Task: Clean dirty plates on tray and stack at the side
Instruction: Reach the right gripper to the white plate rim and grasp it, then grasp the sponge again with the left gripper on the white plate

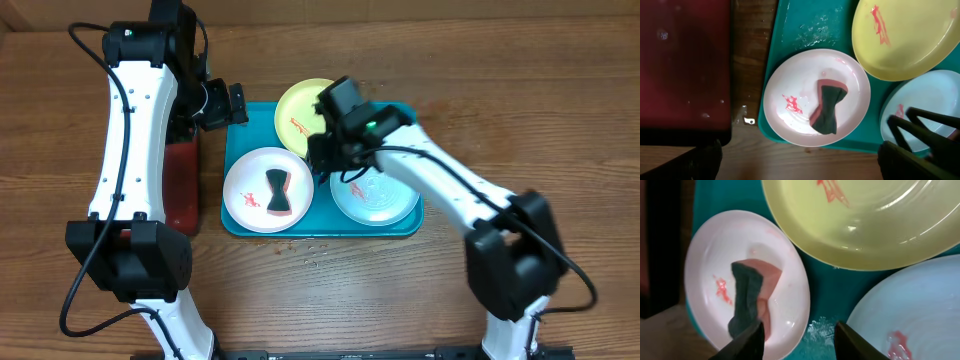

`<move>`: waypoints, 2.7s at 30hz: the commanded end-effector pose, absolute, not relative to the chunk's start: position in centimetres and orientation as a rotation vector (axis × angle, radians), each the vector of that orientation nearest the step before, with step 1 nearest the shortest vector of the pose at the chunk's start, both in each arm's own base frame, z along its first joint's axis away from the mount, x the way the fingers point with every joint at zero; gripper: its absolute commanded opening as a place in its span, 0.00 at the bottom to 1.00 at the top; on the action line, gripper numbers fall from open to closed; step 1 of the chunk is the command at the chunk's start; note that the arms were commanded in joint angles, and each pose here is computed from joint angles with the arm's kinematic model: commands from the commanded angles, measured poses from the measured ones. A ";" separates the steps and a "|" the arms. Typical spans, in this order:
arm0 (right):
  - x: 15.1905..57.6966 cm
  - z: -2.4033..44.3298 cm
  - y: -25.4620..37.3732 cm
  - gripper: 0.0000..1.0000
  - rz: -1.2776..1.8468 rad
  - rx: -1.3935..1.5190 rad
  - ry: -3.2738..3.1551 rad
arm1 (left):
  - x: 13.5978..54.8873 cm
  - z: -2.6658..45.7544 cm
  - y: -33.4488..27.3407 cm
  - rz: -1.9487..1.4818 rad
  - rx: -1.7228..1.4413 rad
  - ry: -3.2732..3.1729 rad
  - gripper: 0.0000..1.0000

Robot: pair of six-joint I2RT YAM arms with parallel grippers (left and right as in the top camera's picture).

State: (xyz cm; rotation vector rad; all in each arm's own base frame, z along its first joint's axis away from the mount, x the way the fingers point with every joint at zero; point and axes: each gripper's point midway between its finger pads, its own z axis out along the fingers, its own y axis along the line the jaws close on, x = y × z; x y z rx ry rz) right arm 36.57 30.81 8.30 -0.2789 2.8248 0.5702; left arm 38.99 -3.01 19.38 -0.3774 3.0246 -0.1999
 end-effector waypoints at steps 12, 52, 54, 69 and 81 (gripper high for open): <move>37.1 4.4 32.7 0.37 0.425 -0.346 2.802 | 38.6 18.4 -3.2 -0.188 -0.301 3.056 0.93; 36.7 1.4 32.2 0.14 0.375 -0.341 2.864 | 36.1 11.7 -5.9 -0.339 -0.307 3.207 0.21; 36.7 1.5 32.2 0.14 0.375 -0.341 2.863 | 35.6 10.6 -6.7 -0.381 -0.279 3.228 0.27; 36.7 1.5 32.2 0.17 0.375 -0.342 2.863 | 34.7 3.3 -9.6 -0.489 -0.175 3.190 0.31; 36.7 1.5 32.2 0.17 0.375 -0.342 2.862 | 34.1 2.0 -11.8 -0.544 -0.101 3.177 0.37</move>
